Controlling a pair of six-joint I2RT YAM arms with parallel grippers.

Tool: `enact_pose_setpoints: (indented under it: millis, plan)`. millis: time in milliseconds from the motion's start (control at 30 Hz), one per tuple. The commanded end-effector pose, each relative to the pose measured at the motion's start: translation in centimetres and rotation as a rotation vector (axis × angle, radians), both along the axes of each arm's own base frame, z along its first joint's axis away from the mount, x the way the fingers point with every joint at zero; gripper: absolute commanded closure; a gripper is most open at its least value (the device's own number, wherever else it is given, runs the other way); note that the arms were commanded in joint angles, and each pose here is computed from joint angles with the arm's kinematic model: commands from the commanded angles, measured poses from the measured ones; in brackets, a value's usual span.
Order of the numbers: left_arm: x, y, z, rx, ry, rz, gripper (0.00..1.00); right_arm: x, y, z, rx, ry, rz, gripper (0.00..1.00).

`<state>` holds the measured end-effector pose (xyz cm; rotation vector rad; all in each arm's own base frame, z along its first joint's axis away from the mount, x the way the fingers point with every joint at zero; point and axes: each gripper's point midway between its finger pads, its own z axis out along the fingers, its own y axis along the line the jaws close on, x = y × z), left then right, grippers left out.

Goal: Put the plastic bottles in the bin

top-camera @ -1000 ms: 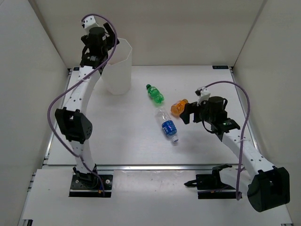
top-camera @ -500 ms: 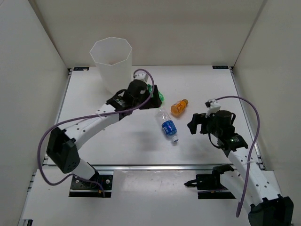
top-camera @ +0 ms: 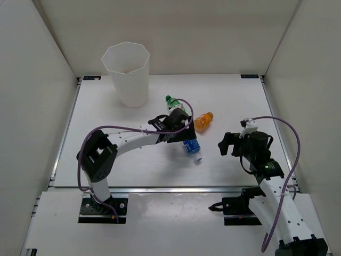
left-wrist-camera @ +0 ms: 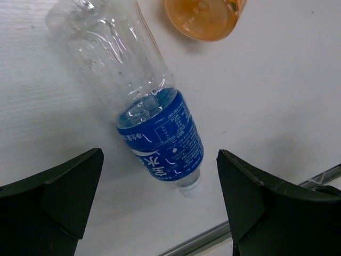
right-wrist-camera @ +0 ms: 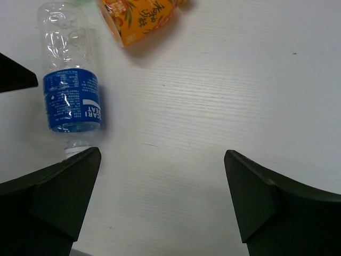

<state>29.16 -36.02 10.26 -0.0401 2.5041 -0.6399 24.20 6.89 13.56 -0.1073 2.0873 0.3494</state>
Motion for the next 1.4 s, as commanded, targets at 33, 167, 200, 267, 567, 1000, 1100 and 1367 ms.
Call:
enact_pose_setpoints:
  millis: [33, 167, 200, 267, 567, 1000, 1100, 1367]
  plan:
    - [-0.1, -1.0, -2.6, 0.027, 0.044, 0.020, 0.01, 0.4, -1.1, 0.3, 0.003, -0.027, -0.061, 0.01]
    - [-0.2, -1.0, -5.1, 0.082, 0.096, 0.020, 0.01, 0.5, -1.7, 0.8, 0.051, -0.058, -0.098, 0.01]
    - [0.1, -0.8, -5.4, 0.082, 0.098, 0.024, 0.01, 0.5, -1.8, 0.6, 0.055, -0.056, -0.102, 0.01]
    - [0.4, -0.6, -5.4, 0.086, 0.089, 0.034, 0.03, 0.6, -2.2, 1.1, 0.060, -0.075, -0.113, 0.01]
    - [1.0, 4.1, -3.2, 0.046, 0.046, 0.076, 0.52, 1.3, -1.6, 1.3, 0.018, -0.060, -0.094, 0.01]
    - [11.7, 15.5, 24.8, -0.003, -0.610, 0.219, 0.61, 4.8, -0.9, 1.1, 0.048, -0.031, -0.073, 0.01]
    - [15.6, 18.4, 30.6, -0.017, -0.755, 0.327, 0.59, 5.7, -0.7, 1.5, 0.036, -0.037, -0.065, 0.01]
    - [28.0, 27.2, 36.0, -0.017, -0.954, 0.671, 0.57, 7.9, -2.4, 2.4, 0.005, -0.055, -0.108, 0.01]
